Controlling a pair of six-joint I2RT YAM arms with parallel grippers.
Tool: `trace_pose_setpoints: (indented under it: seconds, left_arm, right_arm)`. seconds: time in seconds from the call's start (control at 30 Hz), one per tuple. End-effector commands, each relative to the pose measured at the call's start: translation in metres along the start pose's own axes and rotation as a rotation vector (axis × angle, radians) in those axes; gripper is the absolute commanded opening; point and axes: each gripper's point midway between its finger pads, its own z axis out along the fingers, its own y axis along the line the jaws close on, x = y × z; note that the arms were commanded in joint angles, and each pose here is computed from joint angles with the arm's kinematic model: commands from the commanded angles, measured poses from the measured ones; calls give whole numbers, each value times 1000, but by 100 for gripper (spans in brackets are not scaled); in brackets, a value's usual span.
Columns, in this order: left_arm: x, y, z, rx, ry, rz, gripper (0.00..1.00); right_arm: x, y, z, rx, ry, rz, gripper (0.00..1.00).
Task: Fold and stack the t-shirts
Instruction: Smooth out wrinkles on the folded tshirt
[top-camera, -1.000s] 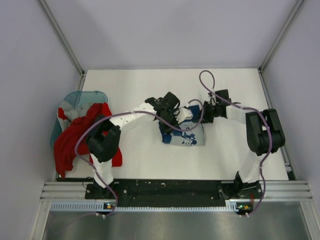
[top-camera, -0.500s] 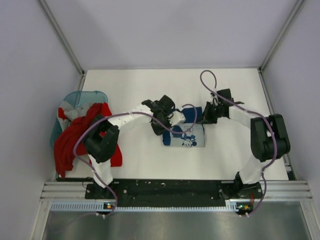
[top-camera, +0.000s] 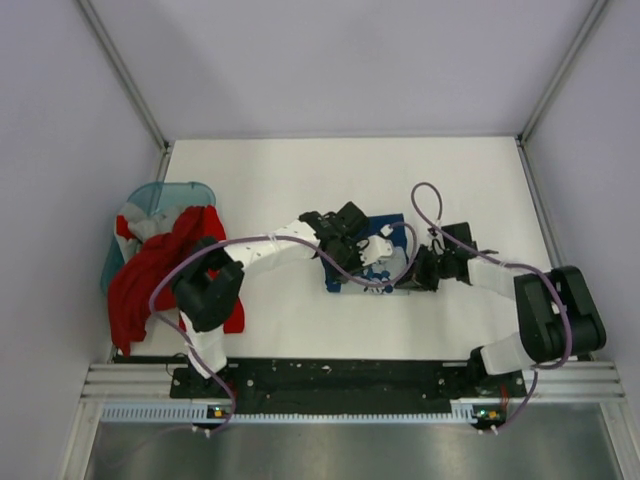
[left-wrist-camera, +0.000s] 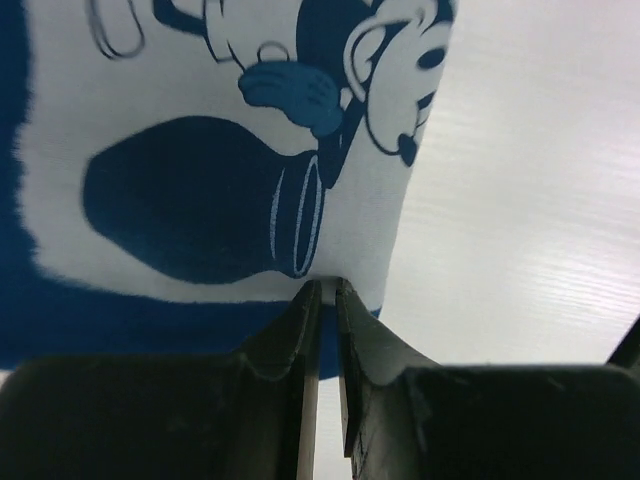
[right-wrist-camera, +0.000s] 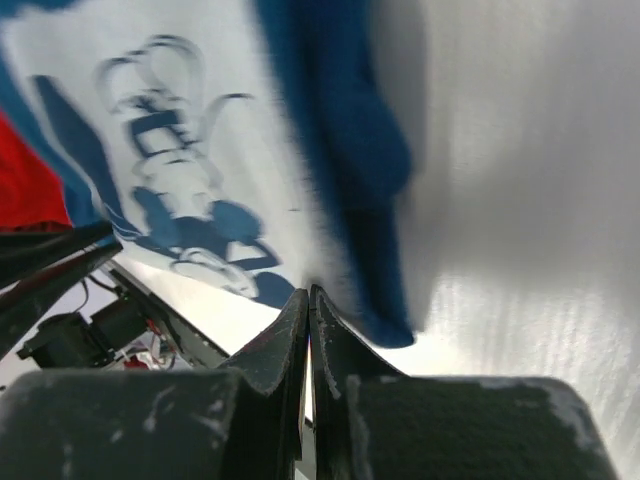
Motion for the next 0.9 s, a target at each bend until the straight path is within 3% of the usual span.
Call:
trace_pose_setpoints:
  seconds: [0.0,0.17,0.33,0.47,0.53,0.6,0.63,0.73,0.87]
  left_arm:
    - [40,7,30,-21,117,-34,16]
    - [59,14,41,-51,163,-48,16]
    - [59,5,21,-28,144,7,18]
    - [26,10,-19,-57,20,20,26]
    - [4,36,-39,-120,-82,-77,36]
    - [-5,74,-55,-182,-150,-257,39]
    - [3,86,-53,-189,-137,-367,46]
    - [9,114,-54,-193,-146,-602,47]
    - [27,115,-29,-155,-115,-770,45]
  right_arm:
    - [-4,-6,12,-6,-16,-7,0]
    - [1,-19,12,24,-11,9,0]
    - [-10,-18,-8,85,-66,-60,0]
    - [-41,9,-28,83,-160,-179,28]
    - [-60,19,-34,90,-208,-232,41]
    - [-74,25,-32,96,-215,-269,62]
    - [-82,30,-32,98,-224,-285,66]
    - [-96,24,-20,131,-210,-289,68]
    - [-107,18,0,140,-171,-266,68]
